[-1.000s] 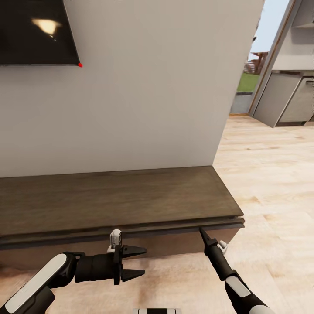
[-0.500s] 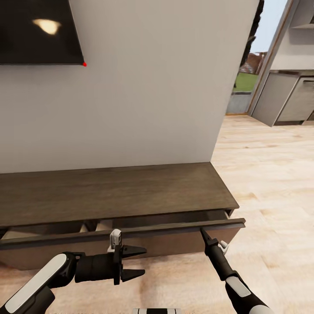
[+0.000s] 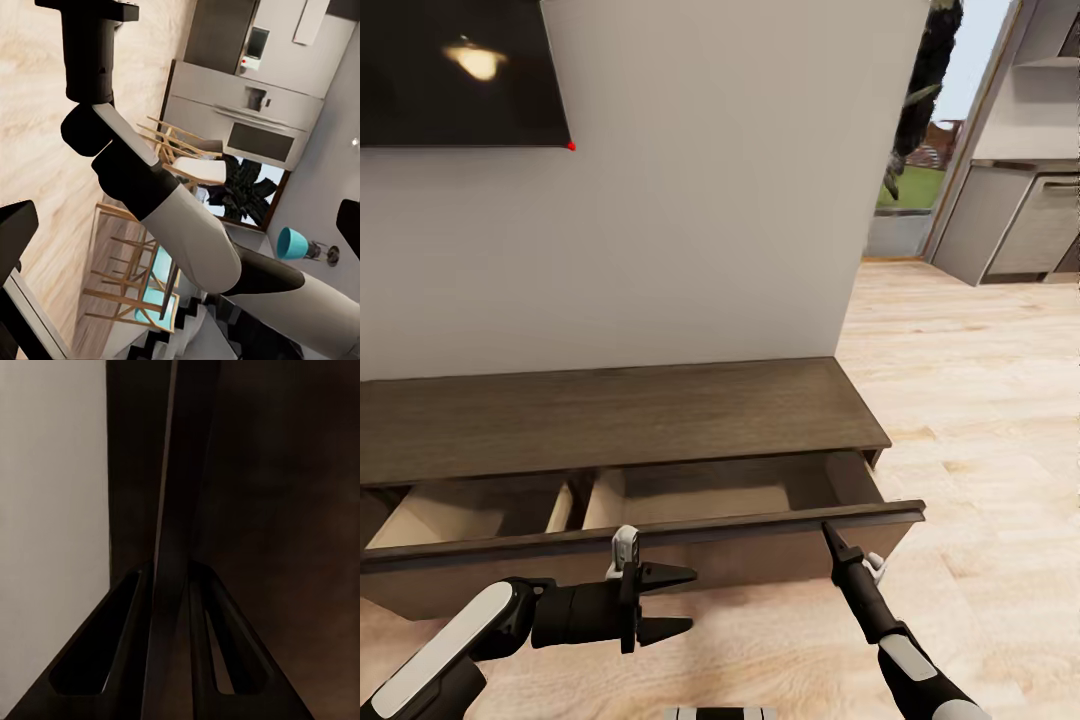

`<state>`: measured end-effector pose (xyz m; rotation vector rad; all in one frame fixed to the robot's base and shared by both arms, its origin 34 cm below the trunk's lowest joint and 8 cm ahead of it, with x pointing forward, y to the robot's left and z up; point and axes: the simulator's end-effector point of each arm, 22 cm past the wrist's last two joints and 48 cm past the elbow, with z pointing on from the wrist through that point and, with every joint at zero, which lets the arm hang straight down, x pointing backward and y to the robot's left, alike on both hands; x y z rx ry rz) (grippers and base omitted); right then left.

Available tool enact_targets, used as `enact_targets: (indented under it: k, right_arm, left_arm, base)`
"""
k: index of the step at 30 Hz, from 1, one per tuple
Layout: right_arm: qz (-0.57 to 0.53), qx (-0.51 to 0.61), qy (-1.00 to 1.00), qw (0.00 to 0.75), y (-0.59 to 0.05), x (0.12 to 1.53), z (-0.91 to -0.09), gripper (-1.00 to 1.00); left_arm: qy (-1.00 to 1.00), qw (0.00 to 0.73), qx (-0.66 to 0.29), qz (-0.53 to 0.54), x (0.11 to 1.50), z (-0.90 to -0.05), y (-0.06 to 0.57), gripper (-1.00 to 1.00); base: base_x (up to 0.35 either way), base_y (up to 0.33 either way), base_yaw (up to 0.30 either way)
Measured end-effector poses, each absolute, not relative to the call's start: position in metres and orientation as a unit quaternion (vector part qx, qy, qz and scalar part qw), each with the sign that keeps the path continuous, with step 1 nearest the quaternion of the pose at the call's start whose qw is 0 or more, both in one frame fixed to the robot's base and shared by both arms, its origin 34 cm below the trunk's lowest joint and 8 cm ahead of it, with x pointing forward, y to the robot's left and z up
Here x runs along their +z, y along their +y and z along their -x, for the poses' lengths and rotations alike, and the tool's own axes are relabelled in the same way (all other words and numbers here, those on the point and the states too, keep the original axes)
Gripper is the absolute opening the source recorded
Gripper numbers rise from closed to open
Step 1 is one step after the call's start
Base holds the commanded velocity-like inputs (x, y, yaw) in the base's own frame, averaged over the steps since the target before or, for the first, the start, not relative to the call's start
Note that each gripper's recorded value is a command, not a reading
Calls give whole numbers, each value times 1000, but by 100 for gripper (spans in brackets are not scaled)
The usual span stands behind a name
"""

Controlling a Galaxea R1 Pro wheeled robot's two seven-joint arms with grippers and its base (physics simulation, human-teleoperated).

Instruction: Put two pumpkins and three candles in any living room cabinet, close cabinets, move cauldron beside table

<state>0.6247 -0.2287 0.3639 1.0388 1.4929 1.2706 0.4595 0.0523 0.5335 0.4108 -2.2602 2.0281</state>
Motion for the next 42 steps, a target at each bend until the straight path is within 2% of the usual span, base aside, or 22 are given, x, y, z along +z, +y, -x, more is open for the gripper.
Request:
enact_targets:
  k: [19,42]
  right_arm:
    - [-430,508,594,451,-237,364,-625,-100]
    - [-426,508,598,451,-238,364,-625,-100]
  left_arm:
    - [-737,38,661,-134,534,-460,52,100]
    - [-737,38,661,-134,534,-460,52,100]
  base:
    - [-235,0,0]
    - [-22,0,0]
